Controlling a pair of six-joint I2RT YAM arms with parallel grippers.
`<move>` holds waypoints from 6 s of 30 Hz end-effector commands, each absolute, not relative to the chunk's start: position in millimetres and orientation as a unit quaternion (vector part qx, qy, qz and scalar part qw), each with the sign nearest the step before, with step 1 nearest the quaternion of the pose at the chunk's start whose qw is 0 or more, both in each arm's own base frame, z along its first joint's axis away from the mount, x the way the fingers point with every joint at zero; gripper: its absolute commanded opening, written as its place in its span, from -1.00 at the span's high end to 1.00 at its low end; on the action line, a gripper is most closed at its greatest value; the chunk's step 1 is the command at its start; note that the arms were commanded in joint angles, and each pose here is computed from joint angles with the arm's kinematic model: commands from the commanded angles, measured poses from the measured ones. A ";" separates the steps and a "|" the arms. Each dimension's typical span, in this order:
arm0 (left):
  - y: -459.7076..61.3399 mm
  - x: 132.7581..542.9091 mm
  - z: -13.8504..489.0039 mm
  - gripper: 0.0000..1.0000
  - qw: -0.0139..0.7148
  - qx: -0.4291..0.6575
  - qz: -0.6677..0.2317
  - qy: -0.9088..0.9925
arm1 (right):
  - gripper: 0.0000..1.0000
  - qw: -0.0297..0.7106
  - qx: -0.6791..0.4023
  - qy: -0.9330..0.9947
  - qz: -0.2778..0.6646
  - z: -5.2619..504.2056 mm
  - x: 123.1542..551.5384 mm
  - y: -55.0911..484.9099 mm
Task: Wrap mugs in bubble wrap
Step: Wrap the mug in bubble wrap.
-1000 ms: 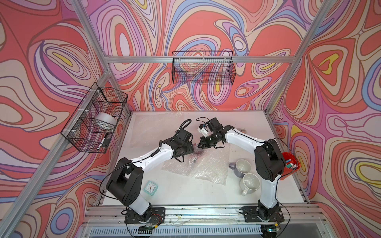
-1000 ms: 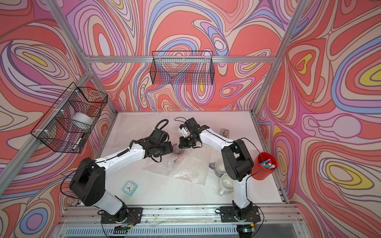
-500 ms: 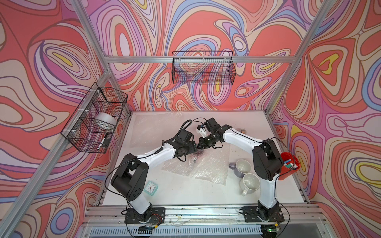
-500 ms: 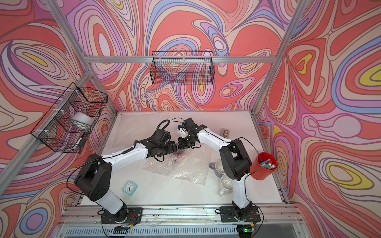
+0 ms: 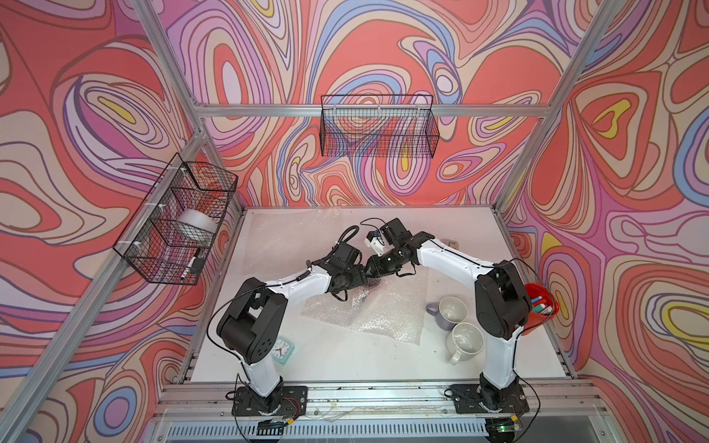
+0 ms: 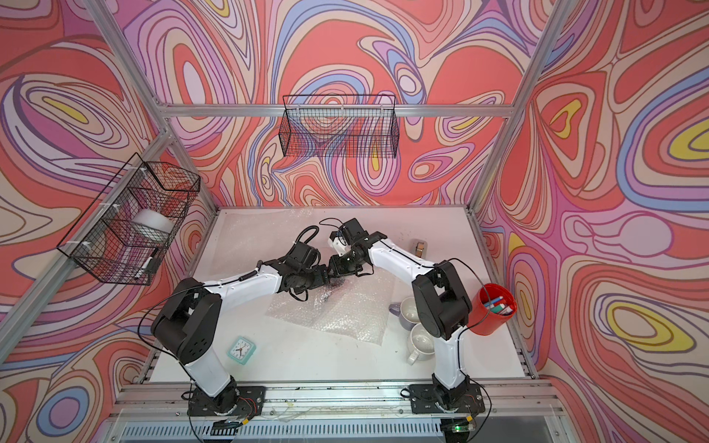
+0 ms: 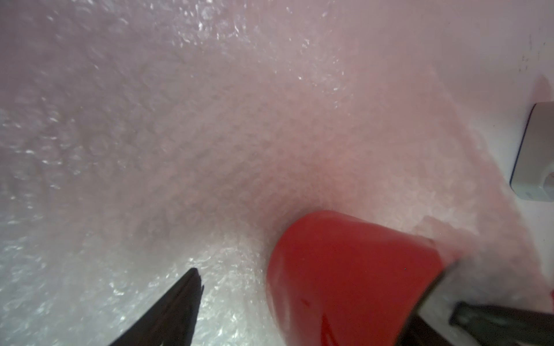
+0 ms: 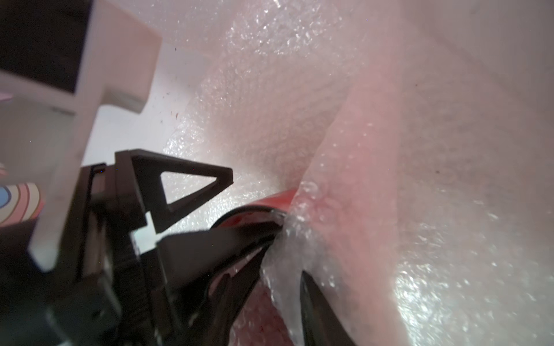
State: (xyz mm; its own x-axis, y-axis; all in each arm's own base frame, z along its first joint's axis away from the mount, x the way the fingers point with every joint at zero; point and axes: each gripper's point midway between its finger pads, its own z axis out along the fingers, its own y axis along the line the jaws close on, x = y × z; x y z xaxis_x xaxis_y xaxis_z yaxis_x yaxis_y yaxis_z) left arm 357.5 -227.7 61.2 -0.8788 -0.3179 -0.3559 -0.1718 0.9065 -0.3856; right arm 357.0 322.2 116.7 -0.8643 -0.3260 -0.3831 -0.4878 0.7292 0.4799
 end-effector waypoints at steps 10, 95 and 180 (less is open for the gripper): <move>-224.7 358.9 53.9 -0.68 0.202 -0.140 -0.166 0.955 | -0.02 0.199 -0.164 0.954 0.154 125.0 378.5 272.9; -129.1 472.8 96.4 1.00 0.227 -0.064 -0.278 0.931 | 0.67 0.130 -0.402 0.898 0.123 60.1 395.1 300.4; -214.6 346.9 141.2 -0.16 0.250 -0.009 -0.240 0.938 | -0.28 0.096 -0.233 0.950 0.183 33.9 388.6 282.2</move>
State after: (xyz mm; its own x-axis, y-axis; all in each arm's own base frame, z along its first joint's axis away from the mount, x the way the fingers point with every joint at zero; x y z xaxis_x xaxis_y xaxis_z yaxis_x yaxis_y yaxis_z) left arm 341.5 -244.2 168.6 -0.8580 -0.1760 -0.4825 0.1842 0.7715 -0.6090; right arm 390.3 293.5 52.6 -0.8681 -0.3856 -0.3125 -0.4833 0.8004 0.3547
